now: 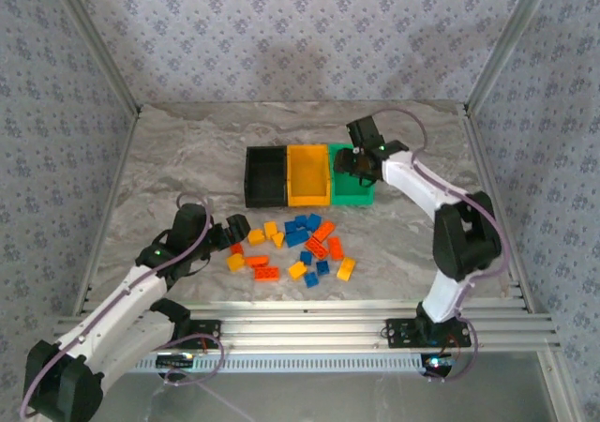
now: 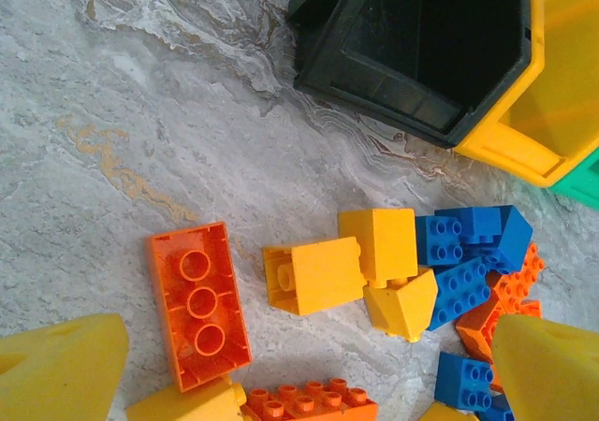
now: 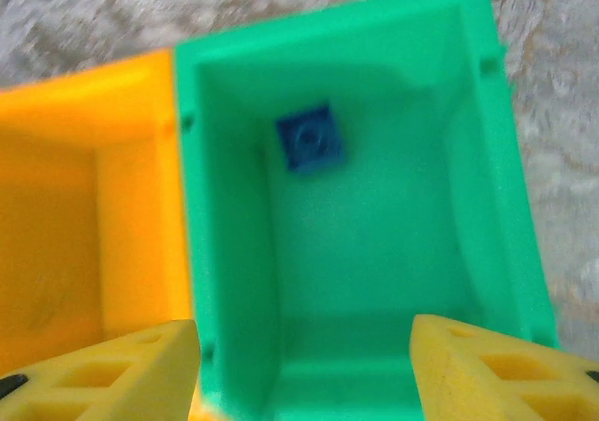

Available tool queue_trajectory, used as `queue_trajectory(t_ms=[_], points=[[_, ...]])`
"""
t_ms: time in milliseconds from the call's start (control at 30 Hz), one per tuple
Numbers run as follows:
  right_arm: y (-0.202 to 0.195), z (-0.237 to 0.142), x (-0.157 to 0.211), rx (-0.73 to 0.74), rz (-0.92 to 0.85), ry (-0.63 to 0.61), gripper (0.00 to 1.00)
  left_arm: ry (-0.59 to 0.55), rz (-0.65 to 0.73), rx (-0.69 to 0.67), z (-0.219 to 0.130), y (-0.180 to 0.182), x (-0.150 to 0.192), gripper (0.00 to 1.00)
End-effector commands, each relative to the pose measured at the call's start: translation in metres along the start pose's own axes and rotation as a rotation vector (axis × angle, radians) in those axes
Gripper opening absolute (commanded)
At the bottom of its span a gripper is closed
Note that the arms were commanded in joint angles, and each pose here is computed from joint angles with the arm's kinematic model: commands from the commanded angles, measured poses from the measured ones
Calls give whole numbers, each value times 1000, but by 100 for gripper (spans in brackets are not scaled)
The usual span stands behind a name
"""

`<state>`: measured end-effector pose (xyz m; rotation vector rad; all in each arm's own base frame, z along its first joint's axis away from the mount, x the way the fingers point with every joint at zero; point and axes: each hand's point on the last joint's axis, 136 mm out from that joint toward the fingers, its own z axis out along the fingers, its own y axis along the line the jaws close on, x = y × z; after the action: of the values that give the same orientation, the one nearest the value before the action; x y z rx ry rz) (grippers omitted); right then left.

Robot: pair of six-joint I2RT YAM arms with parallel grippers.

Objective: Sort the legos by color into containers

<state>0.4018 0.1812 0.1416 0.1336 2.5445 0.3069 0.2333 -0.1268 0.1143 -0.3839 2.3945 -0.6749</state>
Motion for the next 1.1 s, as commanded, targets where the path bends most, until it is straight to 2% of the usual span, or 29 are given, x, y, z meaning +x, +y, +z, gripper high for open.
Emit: queue_trajectory(t_ms=[0,200,433,667,800,1067], points=[[8,-28,41,-34,-69,18,64,-14,-2,-10,-5,0,-4,100],[6,-36,132,-51,-187,140,67,-7,-11,-13,-3,1,-2,100],[-12,-26,190,22,-298,223,67,10,-14,-28,2,2,0,100],[-9,-6,202,20,-321,260,65,26,-20,-37,6,4,2,100],[-24,0,208,84,-305,297,60,28,-20,-38,6,4,3,100],[-62,-1,206,206,-241,295,50,26,-19,-37,7,4,2,100]])
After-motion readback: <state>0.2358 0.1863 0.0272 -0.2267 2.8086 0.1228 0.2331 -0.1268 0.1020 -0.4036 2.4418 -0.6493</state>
